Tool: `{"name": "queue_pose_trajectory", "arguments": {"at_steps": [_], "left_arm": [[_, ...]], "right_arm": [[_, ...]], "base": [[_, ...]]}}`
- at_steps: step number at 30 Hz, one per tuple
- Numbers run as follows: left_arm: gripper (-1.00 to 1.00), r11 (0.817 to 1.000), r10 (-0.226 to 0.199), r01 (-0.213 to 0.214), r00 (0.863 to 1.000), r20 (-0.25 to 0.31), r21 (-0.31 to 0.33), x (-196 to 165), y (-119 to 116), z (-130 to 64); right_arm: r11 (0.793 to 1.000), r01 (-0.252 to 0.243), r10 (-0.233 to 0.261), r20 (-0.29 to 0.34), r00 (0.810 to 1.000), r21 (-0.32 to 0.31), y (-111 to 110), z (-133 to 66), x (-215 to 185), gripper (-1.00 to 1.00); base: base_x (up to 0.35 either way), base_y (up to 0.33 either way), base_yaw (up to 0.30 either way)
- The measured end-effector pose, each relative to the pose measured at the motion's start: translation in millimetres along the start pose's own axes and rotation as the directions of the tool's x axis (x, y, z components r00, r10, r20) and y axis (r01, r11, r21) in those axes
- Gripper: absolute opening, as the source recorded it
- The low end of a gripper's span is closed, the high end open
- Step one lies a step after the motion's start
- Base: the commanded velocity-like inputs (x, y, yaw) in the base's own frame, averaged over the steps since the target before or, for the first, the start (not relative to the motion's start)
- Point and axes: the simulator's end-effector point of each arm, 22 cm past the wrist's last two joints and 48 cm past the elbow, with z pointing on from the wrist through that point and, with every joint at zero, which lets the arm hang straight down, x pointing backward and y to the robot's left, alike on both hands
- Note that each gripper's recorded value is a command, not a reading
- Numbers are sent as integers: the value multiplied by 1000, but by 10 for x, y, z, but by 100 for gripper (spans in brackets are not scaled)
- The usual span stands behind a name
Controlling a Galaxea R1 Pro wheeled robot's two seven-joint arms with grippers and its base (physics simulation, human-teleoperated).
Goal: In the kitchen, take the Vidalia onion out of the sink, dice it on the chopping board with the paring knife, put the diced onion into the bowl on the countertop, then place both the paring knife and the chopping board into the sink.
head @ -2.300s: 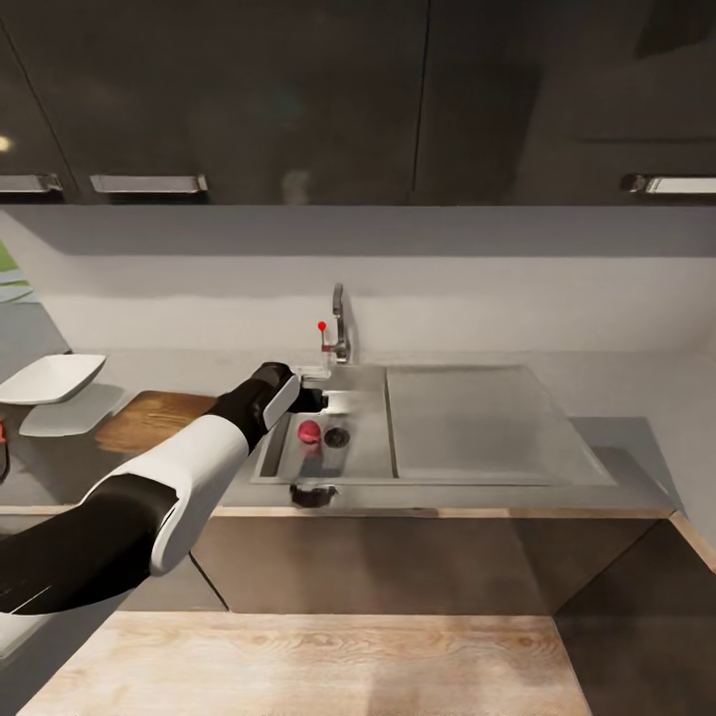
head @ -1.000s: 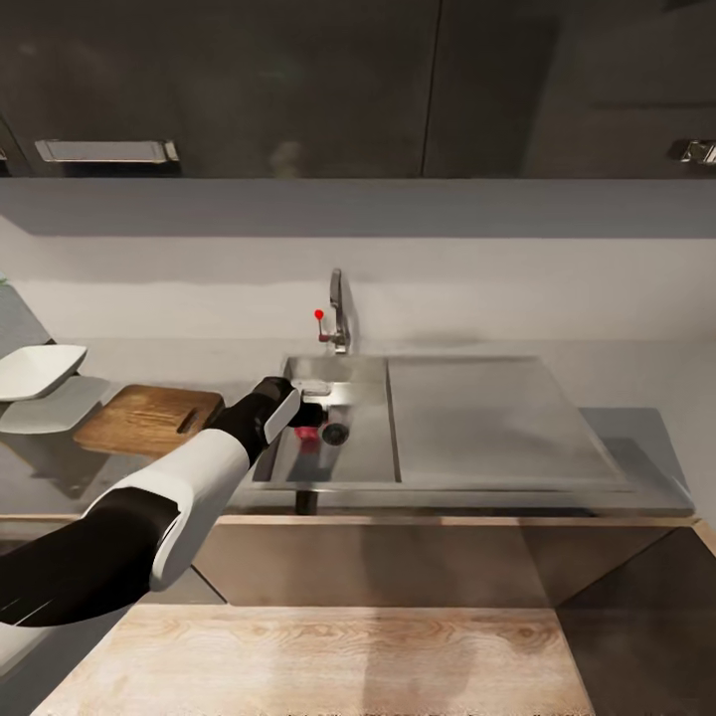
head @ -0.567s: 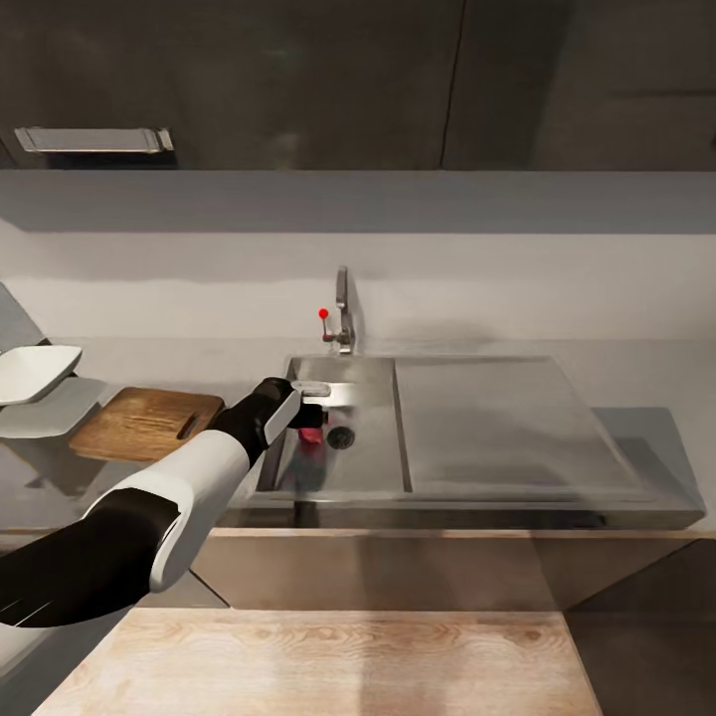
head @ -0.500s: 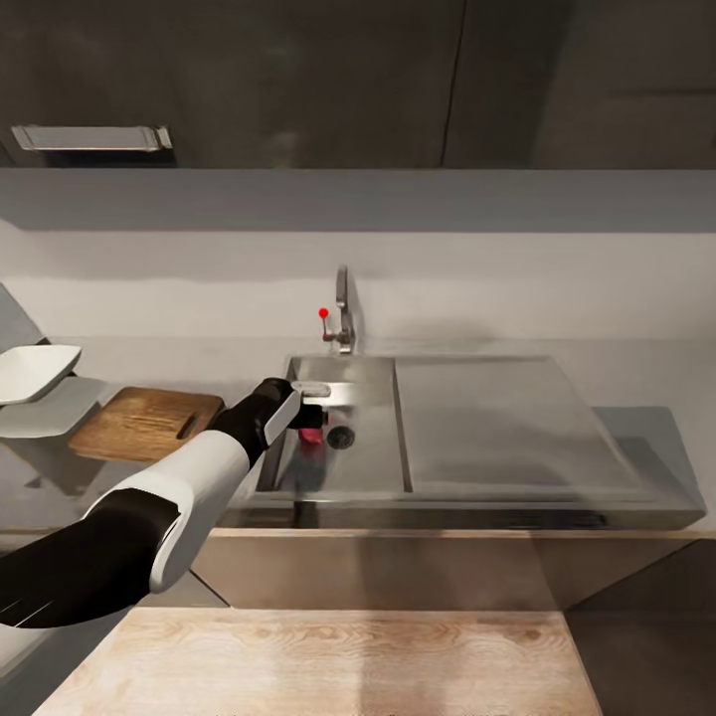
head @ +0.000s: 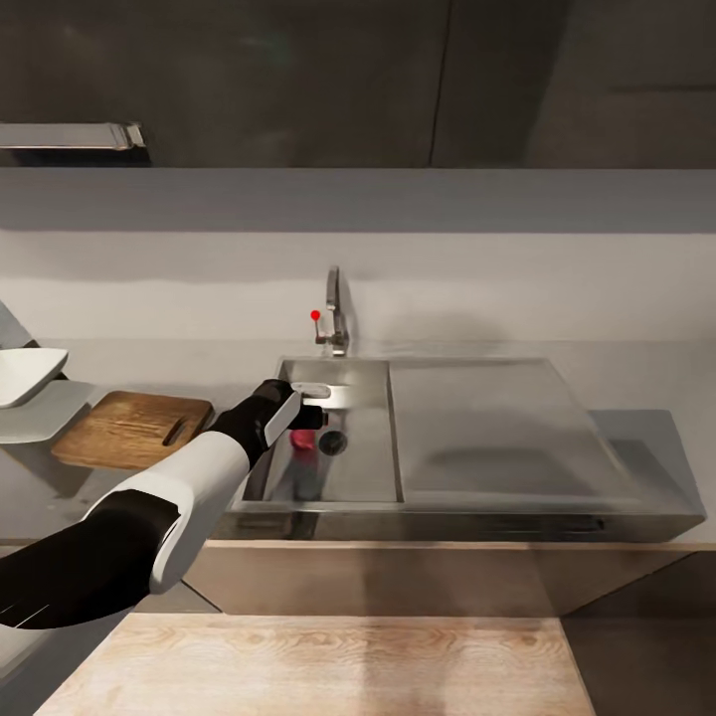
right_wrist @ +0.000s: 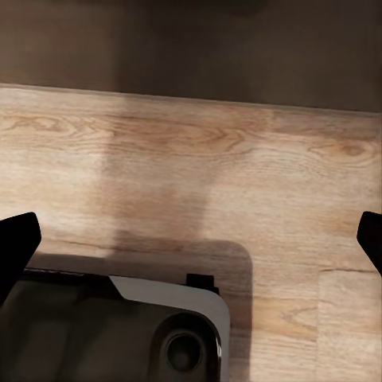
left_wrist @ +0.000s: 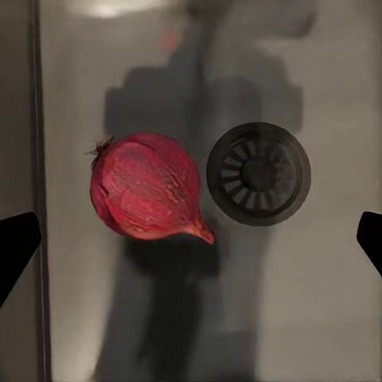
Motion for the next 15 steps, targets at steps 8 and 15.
{"name": "queue_pose_trajectory", "arguments": {"at_steps": [8,15], "left_arm": [[100,1000,1,-1,1000,0,0,1,0,-2],[100,1000,1,-1,1000,0,-2,0,10,1]], "right_arm": [[1000,0,0,0,1000,0,0,-1,1,100],[1000,0,0,0,1000,0,0,-1,1,100]], "base": [[53,-3,0],[37,11,0]]}}
